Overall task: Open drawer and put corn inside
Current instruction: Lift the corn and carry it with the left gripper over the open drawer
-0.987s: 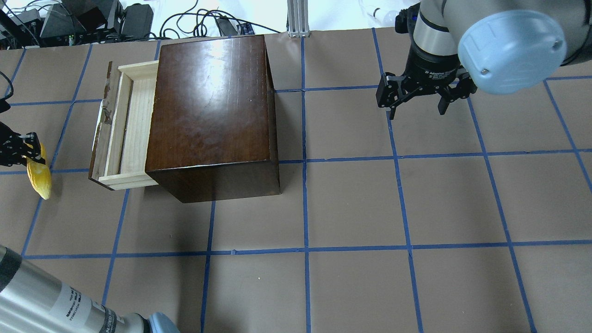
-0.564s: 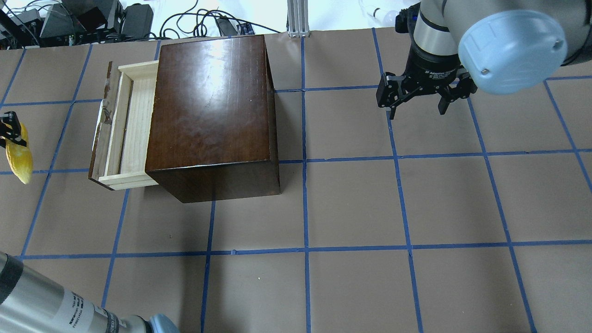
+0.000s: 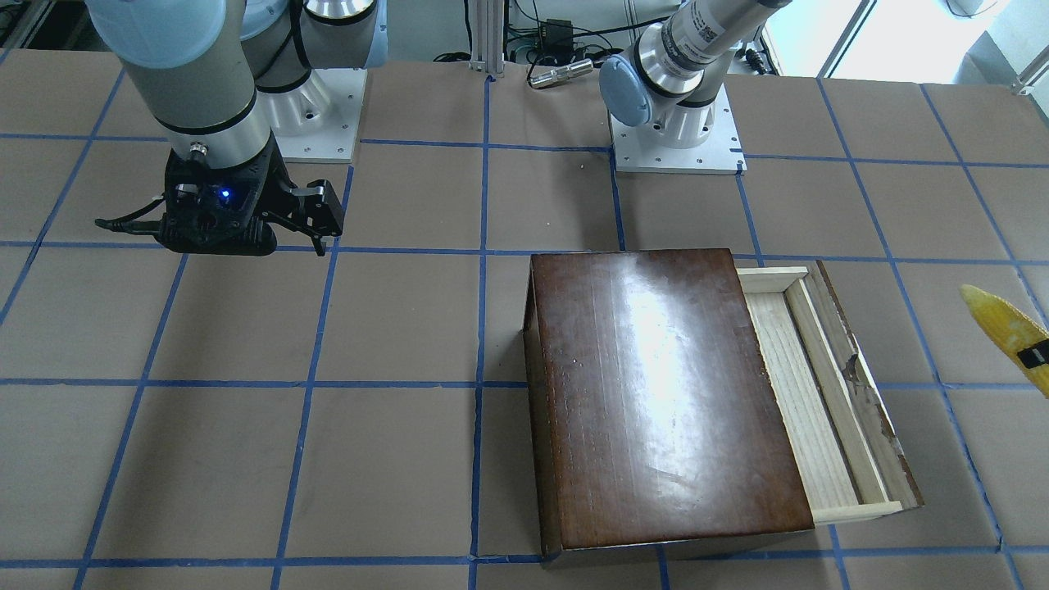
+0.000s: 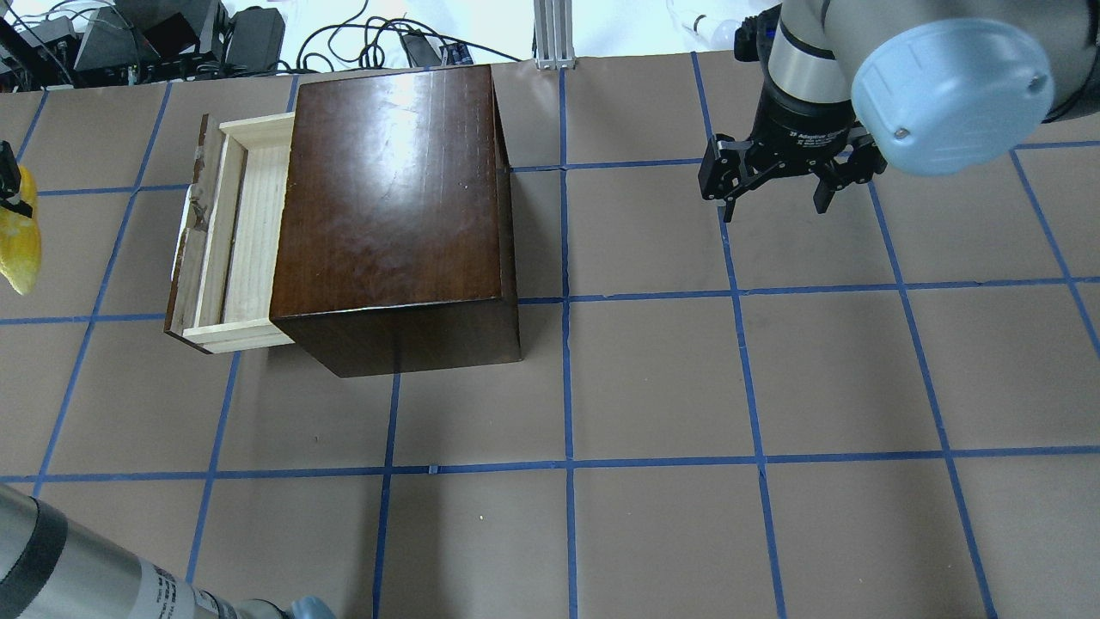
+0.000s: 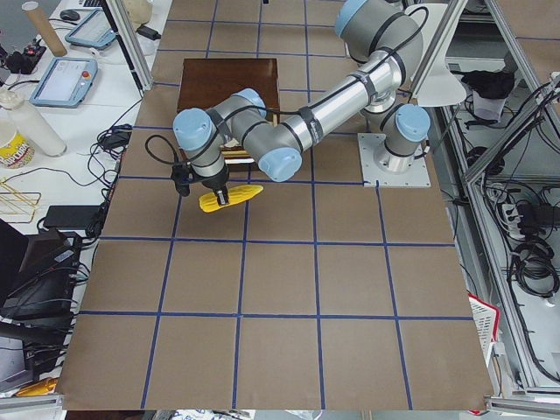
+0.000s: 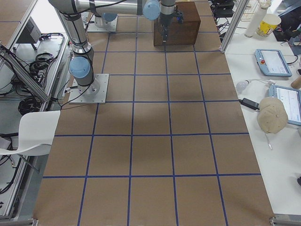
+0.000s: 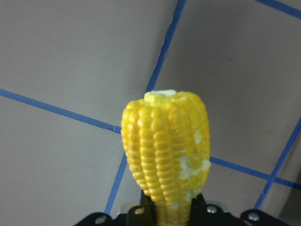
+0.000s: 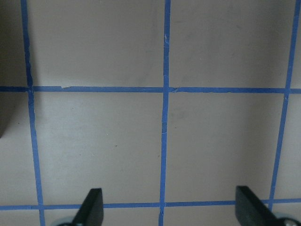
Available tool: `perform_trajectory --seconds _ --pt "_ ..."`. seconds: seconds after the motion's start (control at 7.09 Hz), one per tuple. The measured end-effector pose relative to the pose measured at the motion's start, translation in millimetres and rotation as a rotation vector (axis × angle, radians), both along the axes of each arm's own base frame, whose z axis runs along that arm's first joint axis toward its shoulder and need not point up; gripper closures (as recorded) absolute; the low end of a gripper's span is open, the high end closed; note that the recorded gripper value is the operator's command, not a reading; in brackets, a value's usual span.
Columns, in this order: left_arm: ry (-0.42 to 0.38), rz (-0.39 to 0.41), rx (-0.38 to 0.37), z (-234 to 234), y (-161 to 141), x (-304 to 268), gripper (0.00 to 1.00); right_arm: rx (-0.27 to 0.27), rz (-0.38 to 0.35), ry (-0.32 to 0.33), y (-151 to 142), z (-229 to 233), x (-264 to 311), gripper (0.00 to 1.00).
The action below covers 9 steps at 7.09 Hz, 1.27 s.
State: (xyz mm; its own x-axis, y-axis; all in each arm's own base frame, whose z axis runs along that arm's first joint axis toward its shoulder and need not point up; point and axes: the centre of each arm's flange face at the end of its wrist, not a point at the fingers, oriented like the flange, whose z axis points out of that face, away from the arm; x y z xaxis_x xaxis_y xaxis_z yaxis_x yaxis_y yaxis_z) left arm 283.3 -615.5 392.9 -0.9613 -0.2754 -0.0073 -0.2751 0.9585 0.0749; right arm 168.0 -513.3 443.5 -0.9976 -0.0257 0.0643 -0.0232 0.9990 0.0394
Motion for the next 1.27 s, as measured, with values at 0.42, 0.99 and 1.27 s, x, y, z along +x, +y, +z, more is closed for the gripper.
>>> perform_trajectory --seconds 0.42,0.99,1.27 --pt "-0.049 -0.135 0.018 43.8 -10.6 -103.8 1.00 0.001 0.000 -0.001 -0.1 -0.4 0.1 0.00" --pt "-0.040 -0.244 0.050 47.7 -15.6 -224.4 1.00 0.002 0.000 -0.002 -0.3 -0.8 0.2 0.00" --pt "-0.014 -0.272 0.093 18.5 -11.5 -247.3 1.00 0.002 0.000 -0.001 -0.4 -0.8 0.1 0.00"
